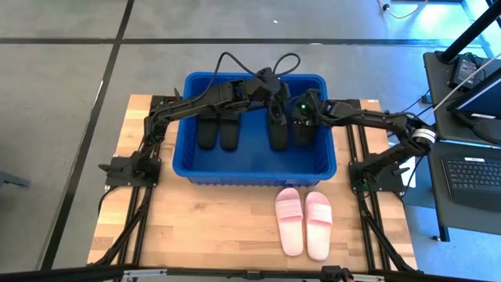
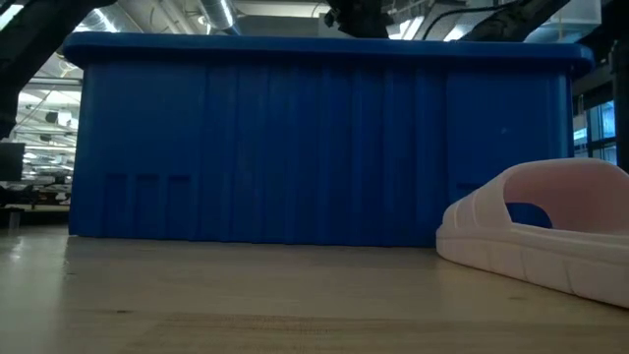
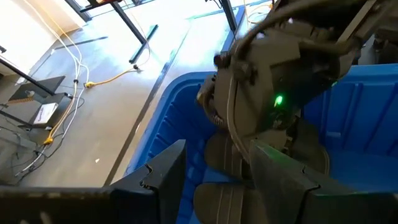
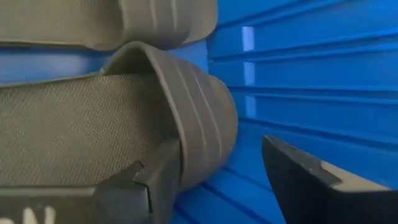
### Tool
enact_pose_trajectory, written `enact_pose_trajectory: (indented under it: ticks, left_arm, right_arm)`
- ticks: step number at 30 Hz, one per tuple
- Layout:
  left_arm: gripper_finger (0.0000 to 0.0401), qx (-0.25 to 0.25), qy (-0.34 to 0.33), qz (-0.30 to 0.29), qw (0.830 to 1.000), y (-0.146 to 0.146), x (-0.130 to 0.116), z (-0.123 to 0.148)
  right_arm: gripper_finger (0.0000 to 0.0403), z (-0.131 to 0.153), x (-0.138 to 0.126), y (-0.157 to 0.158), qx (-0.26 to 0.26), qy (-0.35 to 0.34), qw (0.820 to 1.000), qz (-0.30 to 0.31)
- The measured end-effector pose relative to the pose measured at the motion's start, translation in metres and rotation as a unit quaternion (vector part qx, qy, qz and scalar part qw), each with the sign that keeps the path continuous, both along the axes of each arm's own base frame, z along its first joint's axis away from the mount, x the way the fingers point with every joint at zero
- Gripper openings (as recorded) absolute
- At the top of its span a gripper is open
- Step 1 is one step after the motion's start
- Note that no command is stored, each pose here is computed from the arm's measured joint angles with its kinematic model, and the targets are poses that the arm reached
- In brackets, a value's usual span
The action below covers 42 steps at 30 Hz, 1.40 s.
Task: Pick and place slides into bin
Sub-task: Put the black slide into the blue bin, then put the pink slide into the blue bin
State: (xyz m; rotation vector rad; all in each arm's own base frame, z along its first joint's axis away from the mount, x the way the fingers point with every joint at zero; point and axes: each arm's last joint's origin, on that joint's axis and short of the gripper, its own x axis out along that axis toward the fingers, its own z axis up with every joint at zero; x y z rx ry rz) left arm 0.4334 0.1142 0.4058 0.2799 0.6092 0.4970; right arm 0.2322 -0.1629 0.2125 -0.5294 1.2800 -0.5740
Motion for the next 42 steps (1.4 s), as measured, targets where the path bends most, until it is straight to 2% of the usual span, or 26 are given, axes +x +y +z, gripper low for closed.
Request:
enact_pose_trajectory:
  ticks: [6,10,19,25,29,33,37,42]
  left_arm:
    - [0.0171,-0.001,0.0,0.001,1.0,0.0,0.0,0.0]
    - [0.0171,-0.001,0.0,0.001,1.0,0.0,0.0,0.0]
    - [0.0171,-0.01,-0.004,0.006,1.0,0.0,0.0,-0.001]
    - [0.0171,-0.011,-0.003,0.006,1.0,0.0,0.0,-0.001]
    - [0.0171,-0.05,-0.024,-0.018,0.998,0.002,0.0,0.0]
    - [0.0171,-0.11,-0.05,-0.067,0.99,0.009,-0.003,0.003]
    - [0.0171,-0.124,-0.03,-0.075,0.989,0.008,0.001,-0.007]
    - [0.0171,-0.121,-0.042,-0.081,0.988,-0.002,0.001,-0.001]
  right_arm:
    - [0.0215,0.004,-0.002,0.002,0.001,-0.006,1.0,0.002]
    - [0.0207,0.003,0.0,0.002,0.027,-0.025,0.999,0.025]
    - [0.0201,0.003,0.001,0.002,0.026,-0.029,0.999,0.027]
    - [0.0202,0.008,-0.001,0.005,0.007,-0.019,1.0,0.011]
    - [0.0202,0.034,-0.002,0.013,0.021,-0.048,0.999,-0.001]
    - [0.0202,0.068,-0.007,0.018,0.075,-0.121,0.99,-0.013]
    - [0.0202,0.105,-0.02,0.03,0.072,-0.183,0.98,-0.006]
    - [0.0202,0.153,-0.048,0.055,0.04,-0.272,0.961,0.014]
